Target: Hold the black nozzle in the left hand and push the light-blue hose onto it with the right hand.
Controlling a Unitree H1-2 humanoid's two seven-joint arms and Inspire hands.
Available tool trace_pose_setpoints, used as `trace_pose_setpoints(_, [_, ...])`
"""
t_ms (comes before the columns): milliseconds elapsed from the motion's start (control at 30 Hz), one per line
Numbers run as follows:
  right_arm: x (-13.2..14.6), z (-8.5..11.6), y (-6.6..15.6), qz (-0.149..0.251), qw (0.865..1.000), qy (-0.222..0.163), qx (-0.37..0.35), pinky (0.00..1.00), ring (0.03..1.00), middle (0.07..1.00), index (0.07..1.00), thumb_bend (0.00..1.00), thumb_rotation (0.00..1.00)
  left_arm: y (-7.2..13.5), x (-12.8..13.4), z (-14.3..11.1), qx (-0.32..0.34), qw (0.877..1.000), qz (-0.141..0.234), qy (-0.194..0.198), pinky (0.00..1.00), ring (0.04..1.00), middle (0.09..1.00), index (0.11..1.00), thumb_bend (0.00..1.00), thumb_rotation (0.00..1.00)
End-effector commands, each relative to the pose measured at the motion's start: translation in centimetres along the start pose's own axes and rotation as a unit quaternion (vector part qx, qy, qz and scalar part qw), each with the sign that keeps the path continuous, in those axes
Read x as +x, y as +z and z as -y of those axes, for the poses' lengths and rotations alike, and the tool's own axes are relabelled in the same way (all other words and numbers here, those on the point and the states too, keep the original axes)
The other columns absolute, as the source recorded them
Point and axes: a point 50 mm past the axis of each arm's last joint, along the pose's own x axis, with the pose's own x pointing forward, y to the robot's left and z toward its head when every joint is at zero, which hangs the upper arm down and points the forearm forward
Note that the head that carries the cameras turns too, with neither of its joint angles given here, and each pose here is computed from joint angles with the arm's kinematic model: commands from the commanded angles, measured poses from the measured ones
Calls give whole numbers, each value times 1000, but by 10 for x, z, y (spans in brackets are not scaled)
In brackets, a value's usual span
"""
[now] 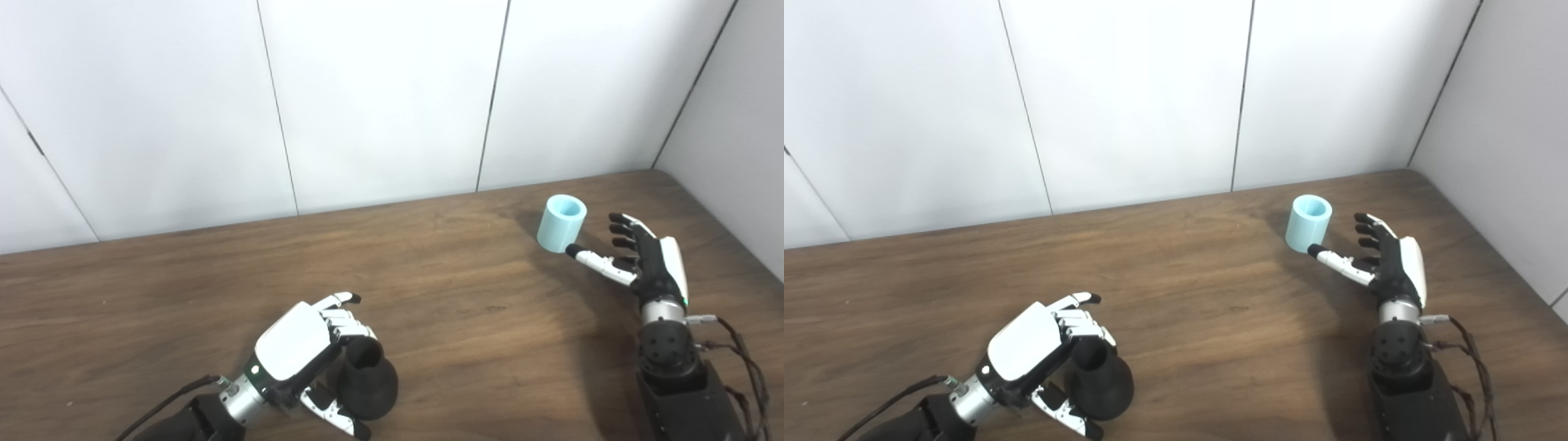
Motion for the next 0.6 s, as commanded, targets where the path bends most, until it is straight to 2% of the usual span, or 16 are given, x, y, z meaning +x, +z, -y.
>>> trace_pose_setpoints(0, [21,11,41,54,998,-18,12,605,725,751,827,940,366,28,-78,73,-81,991,-75,-80,824,534,468,457,501,0])
trace_pose_setpoints(67, [24,11,48,59,998,-14,1,608,728,751,825,935,379,28,-79,73,-84,990,-76,-81,824,534,469,455,501,0])
trace_pose_setpoints(133, [28,10,53,61,998,-13,-3,671,772,798,827,925,392,28,-79,72,-83,990,-74,-83,823,534,468,457,501,0])
trace_pose_setpoints(233, [32,8,56,54,998,-12,12,695,793,822,832,921,366,28,-79,71,-83,990,-72,-86,827,534,468,458,501,0])
trace_pose_setpoints(333, [35,5,58,57,998,-10,8,694,783,812,820,905,363,29,-79,70,-83,990,-71,-87,818,533,467,460,501,0])
trace_pose_setpoints(500, [40,-2,63,63,998,-13,0,635,741,782,820,924,337,30,-79,69,-85,990,-69,-88,804,531,468,457,501,0])
trace_pose_setpoints(567, [43,-4,65,64,998,-13,-10,620,729,773,817,930,358,30,-79,68,-86,990,-69,-89,799,532,469,454,501,0])
